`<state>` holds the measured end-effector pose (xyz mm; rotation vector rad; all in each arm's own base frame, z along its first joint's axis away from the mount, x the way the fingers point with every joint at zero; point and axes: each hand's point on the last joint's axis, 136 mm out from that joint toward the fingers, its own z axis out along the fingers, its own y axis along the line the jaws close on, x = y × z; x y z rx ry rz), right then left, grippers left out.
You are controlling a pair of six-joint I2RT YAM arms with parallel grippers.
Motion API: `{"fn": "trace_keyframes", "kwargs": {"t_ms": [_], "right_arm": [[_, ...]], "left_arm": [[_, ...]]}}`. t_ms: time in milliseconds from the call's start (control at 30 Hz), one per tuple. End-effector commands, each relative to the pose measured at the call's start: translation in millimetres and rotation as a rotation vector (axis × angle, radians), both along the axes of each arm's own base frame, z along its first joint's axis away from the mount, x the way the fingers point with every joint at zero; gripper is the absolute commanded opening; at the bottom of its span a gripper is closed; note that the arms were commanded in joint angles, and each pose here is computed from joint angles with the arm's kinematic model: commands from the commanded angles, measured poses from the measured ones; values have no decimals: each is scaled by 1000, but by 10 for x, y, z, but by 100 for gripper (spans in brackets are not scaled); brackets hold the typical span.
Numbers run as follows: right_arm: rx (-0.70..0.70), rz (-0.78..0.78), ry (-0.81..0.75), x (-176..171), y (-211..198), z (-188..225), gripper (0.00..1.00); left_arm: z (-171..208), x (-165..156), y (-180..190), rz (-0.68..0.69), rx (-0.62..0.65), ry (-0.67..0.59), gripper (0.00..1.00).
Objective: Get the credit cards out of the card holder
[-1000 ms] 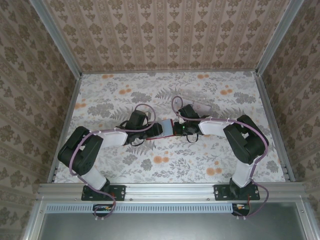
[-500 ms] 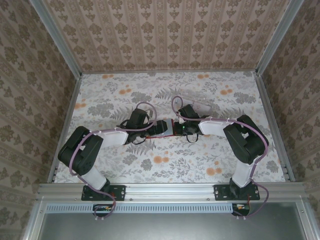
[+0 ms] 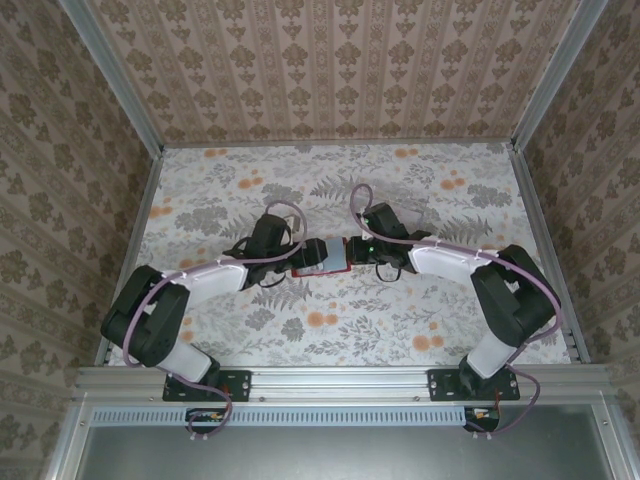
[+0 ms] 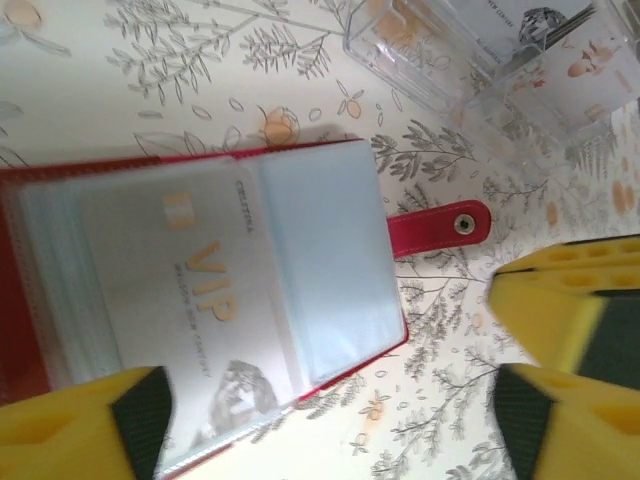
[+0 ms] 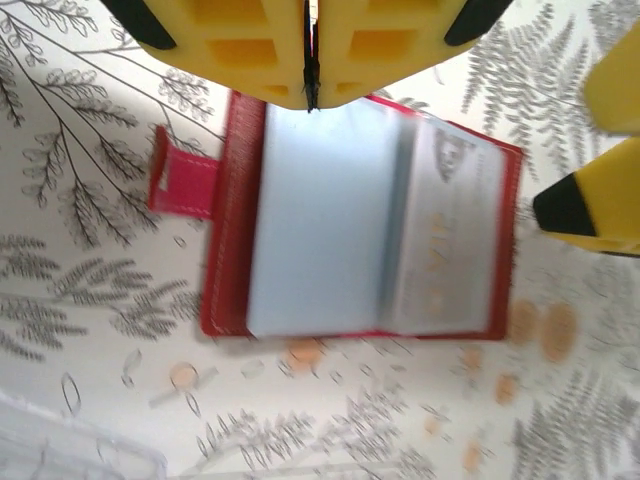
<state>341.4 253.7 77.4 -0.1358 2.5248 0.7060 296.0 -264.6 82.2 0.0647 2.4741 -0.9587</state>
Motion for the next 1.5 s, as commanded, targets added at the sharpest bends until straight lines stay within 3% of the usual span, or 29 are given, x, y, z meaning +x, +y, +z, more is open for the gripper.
{"fn": "trace_keyframes", "kwargs": {"t_ms": [0,167,233,933,1467], "right_arm": [[67,23,-13,36,166,143,12],[149,47,34,80,379,107,19],[173,52,51,96,453,88,19],[232,67,190,188,768,-343,16],[247,71,236,168,829,-482,17]], "left_arm": [[-111,-21,136,16,39,19,68],[-240,-6,194,24,62,43,26],[-293,-3,217,27,72,53,20],[-674,-71,300,44,116,147,17],[-640,-78,261,38,97,144,16]]}}
